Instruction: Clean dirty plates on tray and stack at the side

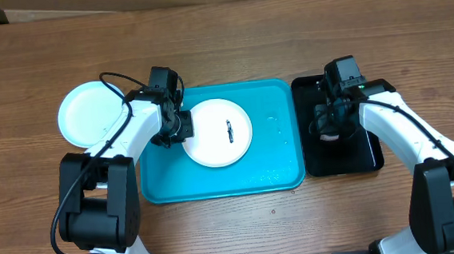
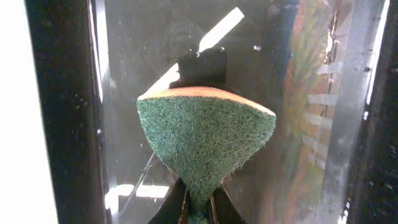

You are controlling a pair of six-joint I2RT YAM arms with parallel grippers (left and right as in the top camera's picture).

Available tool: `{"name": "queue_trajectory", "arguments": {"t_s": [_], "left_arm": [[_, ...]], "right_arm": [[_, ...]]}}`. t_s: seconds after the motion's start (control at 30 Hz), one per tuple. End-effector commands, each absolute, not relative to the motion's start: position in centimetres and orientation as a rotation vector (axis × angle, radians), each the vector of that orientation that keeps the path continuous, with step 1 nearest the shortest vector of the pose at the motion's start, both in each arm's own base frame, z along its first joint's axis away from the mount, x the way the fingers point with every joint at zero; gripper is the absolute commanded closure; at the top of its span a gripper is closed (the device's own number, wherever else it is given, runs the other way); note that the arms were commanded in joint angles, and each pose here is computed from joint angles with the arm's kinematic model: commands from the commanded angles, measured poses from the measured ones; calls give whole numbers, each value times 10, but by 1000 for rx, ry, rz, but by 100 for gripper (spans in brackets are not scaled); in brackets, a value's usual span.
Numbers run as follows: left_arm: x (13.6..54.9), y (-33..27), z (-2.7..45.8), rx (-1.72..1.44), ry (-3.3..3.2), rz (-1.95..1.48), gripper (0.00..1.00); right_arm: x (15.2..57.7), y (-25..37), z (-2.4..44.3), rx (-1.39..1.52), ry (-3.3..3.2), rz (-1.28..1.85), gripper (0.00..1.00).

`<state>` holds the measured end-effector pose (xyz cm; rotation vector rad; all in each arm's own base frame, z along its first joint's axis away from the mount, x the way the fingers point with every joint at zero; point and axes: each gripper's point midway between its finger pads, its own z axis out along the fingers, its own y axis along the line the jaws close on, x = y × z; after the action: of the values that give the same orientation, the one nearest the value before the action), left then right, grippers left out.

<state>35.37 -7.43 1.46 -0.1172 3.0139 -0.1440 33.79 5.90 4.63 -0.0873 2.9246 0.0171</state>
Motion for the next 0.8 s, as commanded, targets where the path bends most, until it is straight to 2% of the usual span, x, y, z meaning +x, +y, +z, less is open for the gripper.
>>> {"name": "queue_trajectory", "arguments": {"t_s": [0.0,0.4,0.57,0.77], "left_arm": [[351,-73,6,-101,3033,-116,96],[351,-73,6,-104,3032,-117,96],[353,-78,6,-101,3027,-165,96],[353,-79,6,-128,3027,-172,96]], "right_arm": [[360,60,79,-68,2829,25,96],[349,58,67,-33,2874,20,96],[347,53,62,89,2879,31,96],[362,55,117,142,2871,163,96]]}}
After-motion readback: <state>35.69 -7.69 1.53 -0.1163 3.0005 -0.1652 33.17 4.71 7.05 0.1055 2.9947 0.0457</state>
